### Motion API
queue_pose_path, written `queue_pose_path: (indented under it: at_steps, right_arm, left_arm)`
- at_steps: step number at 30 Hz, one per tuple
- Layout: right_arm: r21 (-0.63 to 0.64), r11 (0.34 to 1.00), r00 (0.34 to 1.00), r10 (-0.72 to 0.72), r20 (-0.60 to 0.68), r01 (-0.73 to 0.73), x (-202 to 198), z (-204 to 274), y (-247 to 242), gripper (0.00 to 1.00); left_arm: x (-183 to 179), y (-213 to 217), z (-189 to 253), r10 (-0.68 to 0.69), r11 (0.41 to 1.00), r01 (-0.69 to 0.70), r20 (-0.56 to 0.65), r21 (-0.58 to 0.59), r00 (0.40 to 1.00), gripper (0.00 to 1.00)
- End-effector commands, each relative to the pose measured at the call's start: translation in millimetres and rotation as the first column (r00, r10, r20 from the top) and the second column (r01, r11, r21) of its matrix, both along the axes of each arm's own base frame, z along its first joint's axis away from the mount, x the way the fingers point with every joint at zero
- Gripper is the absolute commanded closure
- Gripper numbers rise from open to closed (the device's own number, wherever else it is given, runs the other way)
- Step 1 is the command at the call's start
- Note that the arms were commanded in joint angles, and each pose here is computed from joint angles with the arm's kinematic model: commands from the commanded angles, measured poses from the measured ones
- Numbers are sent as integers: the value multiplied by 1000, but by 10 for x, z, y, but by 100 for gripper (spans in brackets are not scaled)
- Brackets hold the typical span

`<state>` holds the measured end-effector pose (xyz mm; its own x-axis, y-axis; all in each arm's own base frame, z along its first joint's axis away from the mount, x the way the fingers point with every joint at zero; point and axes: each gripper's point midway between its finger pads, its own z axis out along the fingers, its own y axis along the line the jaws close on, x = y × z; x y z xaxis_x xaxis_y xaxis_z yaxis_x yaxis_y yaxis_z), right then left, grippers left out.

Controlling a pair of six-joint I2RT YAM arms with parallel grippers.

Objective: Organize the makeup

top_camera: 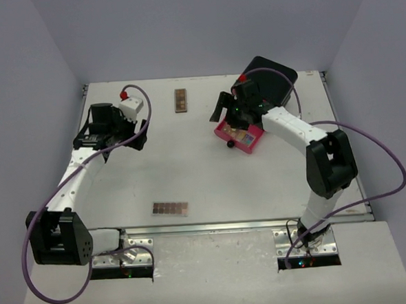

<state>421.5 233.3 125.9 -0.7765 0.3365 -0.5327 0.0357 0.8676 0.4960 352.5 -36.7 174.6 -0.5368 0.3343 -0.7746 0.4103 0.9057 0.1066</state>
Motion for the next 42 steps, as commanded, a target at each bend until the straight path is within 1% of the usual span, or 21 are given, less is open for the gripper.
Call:
queue_pose_path:
  at_steps: [1,4,5,6,10,12,15,17,18,20,22,24,27,28,29,30,31,33,37,40,42]
  right_arm:
    - [100,978,970,165,176,-184,-257,937,197,12]
    - [35,970,944,226,239,-241,-366,1333,111,11]
    - [7,976,933,207,295,-219,-292,1604,36,10]
    - [-21,981,931,188,312,-192,-260,1747,-48,9]
    - [-14,997,937,73,343,-72,-48,2026,-462,9]
    - [6,1000,937,-30,347,29,142,2077,-769,10]
    - [-41,994,915,-73,396,97,414,2086,-952,10]
    - [-87,983,891,-109,441,164,602,2120,-1074,10]
    - [-115,967,869,-146,473,226,695,2161,-1188,10]
    - [-148,942,831,-183,526,302,834,2282,-1333,10]
    - [-191,906,803,-217,555,377,949,2336,-1494,10]
    - [-237,859,779,-252,573,453,1100,2320,-1665,10]
    - [-289,843,794,-237,560,455,1257,2140,-1718,10]
    - [-304,838,798,-229,557,452,1296,2100,-1736,10]
    - [-328,833,807,-215,550,446,1322,2037,-1742,10]
    - [-341,828,812,-213,543,445,1341,1983,-1754,10]
    - [-364,817,820,-212,531,447,1361,1887,-1784,10]
    - [-389,803,828,-214,518,451,1361,1790,-1822,10]
    - [-420,788,837,-209,506,451,1297,1729,-1868,10]
    - [-435,765,830,-226,509,475,1231,1746,-1959,9]
    - [-434,758,825,-237,513,487,1189,1770,-2006,9]
  left_arm:
    - [-148,36,490,16,1000,-16,41,0,999,16]
    - [-230,44,679,30,1000,-29,43,-7,999,16]
    - [-260,36,710,32,999,-31,33,-14,999,16]
    - [-233,27,778,31,999,-30,43,-18,999,16]
    - [-47,-38,991,20,999,-17,67,-46,998,16]
    - [234,-98,829,19,999,-19,3,-43,1000,16]
    - [704,-215,572,5,999,-9,-74,-50,997,16]
    - [1014,-288,381,2,998,-11,-133,-62,991,17]
    - [1234,-362,604,-11,997,4,-83,-80,997,17]
    - [1672,-525,256,-34,994,18,-153,-107,988,18]
    - [2033,-690,304,-36,991,20,-115,-134,993,17]
    - [2426,-797,459,-2,988,2,-3,-156,1000,15]
    - [2744,-954,486,53,976,-24,129,-219,990,11]
    - [2834,-1032,592,55,972,-4,206,-237,977,9]
    - [2841,-1130,484,50,974,1,220,-226,974,8]
    - [2877,-1165,494,46,975,10,249,-222,968,7]
    - [2942,-1243,441,71,978,-14,272,-206,960,5]
    - [3023,-1333,313,107,977,-51,269,-208,957,4]
    - [3080,-1483,-141,168,958,-120,172,-259,971,3]
    - [3080,-1403,-426,250,956,-220,149,-195,957,3]
    - [3060,-1384,-629,298,939,-275,91,-206,950,2]
